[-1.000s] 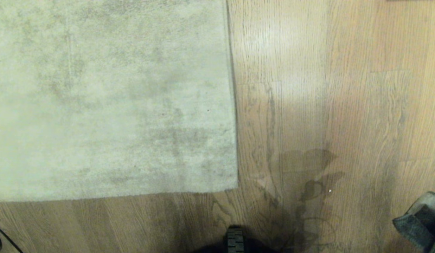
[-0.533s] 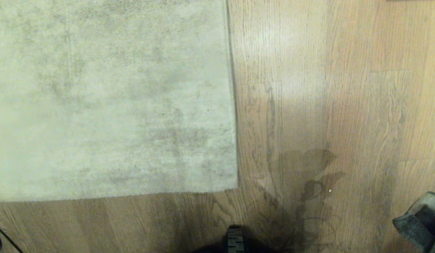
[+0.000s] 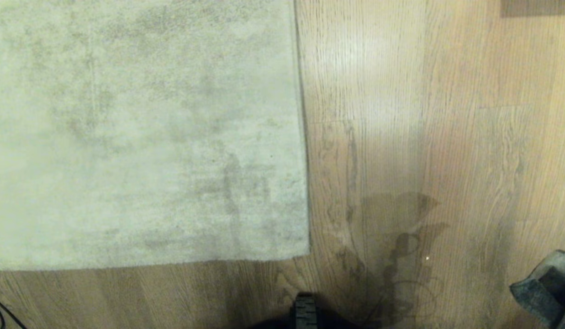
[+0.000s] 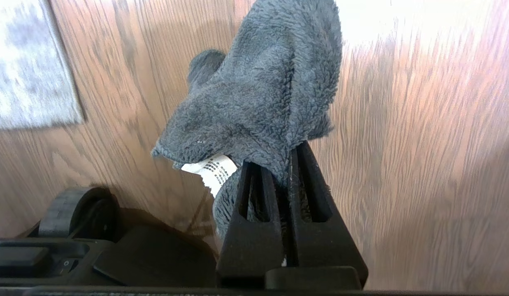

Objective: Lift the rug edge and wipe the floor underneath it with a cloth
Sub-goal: Put down the rag

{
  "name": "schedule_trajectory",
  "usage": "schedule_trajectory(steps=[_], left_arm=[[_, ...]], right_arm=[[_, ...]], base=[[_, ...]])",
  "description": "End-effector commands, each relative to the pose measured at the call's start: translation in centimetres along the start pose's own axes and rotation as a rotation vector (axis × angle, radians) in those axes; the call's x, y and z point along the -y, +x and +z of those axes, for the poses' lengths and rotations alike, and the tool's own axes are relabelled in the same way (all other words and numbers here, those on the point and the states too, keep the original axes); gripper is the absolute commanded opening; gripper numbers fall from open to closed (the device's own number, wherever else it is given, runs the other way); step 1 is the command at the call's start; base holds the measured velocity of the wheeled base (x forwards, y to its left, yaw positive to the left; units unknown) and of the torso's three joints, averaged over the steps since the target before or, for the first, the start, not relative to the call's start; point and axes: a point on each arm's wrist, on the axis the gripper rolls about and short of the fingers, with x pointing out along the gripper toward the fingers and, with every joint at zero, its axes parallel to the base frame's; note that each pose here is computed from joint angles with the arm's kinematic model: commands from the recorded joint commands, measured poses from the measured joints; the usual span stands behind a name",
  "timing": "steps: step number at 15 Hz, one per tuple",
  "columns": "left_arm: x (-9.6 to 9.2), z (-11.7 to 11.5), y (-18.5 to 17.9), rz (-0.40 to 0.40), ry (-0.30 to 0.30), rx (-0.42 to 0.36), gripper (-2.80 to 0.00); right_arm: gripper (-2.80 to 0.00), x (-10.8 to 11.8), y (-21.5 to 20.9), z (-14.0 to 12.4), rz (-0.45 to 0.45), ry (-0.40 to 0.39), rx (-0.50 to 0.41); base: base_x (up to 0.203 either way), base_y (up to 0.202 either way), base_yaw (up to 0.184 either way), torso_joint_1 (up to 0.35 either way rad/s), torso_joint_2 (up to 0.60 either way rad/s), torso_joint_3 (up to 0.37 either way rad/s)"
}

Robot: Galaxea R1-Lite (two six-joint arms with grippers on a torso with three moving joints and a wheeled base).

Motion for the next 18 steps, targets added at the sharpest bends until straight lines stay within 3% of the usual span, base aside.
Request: schedule_trajectory(steps=[1,5,18], left_arm=[[0.0,0.01,0.01,0.001,0.001,0.0,-2.8],[0.0,0.01,0.01,-0.001,0.001,0.0,-2.8],[0.0,0.01,0.01,-0.001,-0.002,0.0,-2.8]], right_arm=[[-2.8,0.0,0.01,0.0,0.0,0.0,-0.001],[-2.8,0.0,0.0,0.0,0.0,0.0,0.0],[-2.8,0.0,0.01,0.01,0.0,0.0,-0.001]], base=[[0.201,0.0,-0.003,0.002,0.0,0.002],[0.155,0.0,0.001,0.004,0.0,0.002],[0.0,0.0,0.0,0.0,0.0,0.0]])
